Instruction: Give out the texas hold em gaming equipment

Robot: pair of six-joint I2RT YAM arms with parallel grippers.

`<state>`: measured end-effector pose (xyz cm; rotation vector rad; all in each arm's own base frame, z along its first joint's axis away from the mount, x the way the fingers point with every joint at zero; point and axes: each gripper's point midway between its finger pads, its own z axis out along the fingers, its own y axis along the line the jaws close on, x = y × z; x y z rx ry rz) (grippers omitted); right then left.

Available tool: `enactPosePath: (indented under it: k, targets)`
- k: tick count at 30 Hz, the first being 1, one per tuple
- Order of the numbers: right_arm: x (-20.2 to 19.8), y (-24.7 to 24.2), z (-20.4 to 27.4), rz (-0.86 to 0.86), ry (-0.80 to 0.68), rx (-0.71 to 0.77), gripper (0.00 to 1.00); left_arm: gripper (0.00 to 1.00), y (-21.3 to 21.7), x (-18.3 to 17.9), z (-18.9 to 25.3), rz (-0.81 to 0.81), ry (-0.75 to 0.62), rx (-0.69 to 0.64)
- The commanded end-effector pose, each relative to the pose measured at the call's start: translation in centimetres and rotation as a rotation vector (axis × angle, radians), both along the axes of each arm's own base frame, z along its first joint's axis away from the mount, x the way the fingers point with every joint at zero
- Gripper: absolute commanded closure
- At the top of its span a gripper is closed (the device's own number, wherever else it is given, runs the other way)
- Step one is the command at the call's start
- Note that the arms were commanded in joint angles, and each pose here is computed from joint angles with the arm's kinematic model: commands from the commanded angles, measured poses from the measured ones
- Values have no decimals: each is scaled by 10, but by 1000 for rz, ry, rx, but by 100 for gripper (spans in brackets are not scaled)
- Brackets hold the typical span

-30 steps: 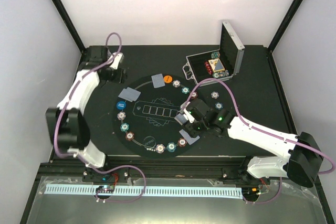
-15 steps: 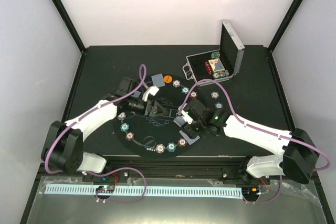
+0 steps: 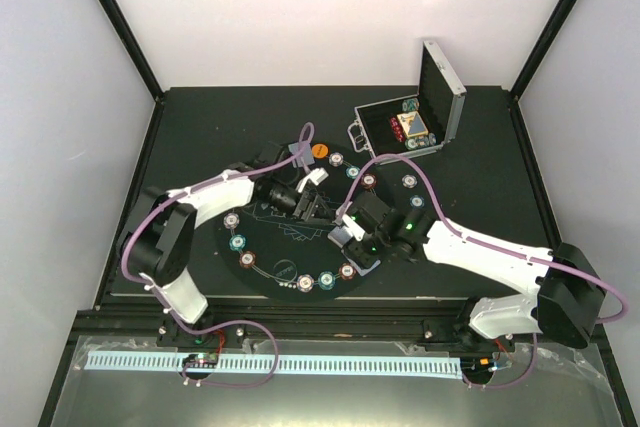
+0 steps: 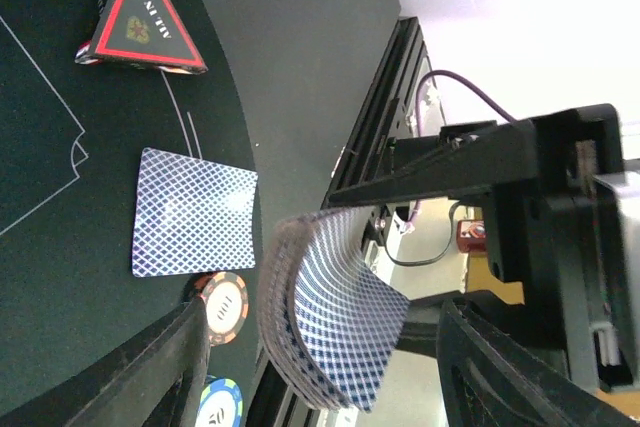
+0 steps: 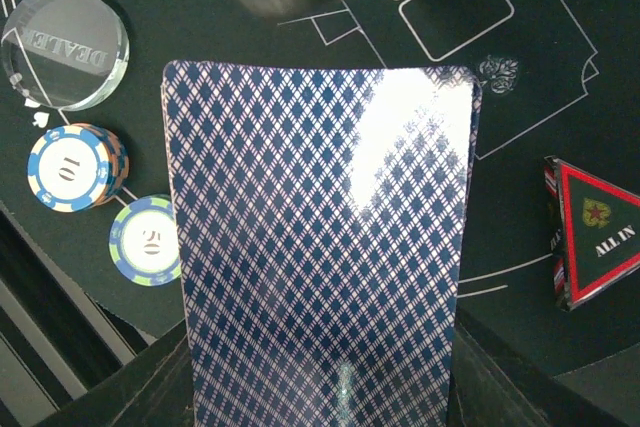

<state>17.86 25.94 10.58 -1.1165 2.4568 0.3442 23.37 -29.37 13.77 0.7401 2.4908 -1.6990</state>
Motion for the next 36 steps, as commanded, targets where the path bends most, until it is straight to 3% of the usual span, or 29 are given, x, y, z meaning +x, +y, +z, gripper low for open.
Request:
enactPosePath:
  k: [1,15,20,26,36]
  targets:
    - [0,12,14,23,-17,47,45,36,-8,-6,-3,-77,-2,-1]
    - [-1,13,19,31,-25,61,45,37,-24,-25,-28,-193,41,77]
    - [-3,14,20,35,-24,65,45,41,-21,-18,-42,-155,13,155]
    - [-4,11,19,30,-22,63,45,49,-21,-15,-43,-142,10,158]
    - [-7,11,16,29,-16,62,45,52,-17,-9,-40,-121,23,137]
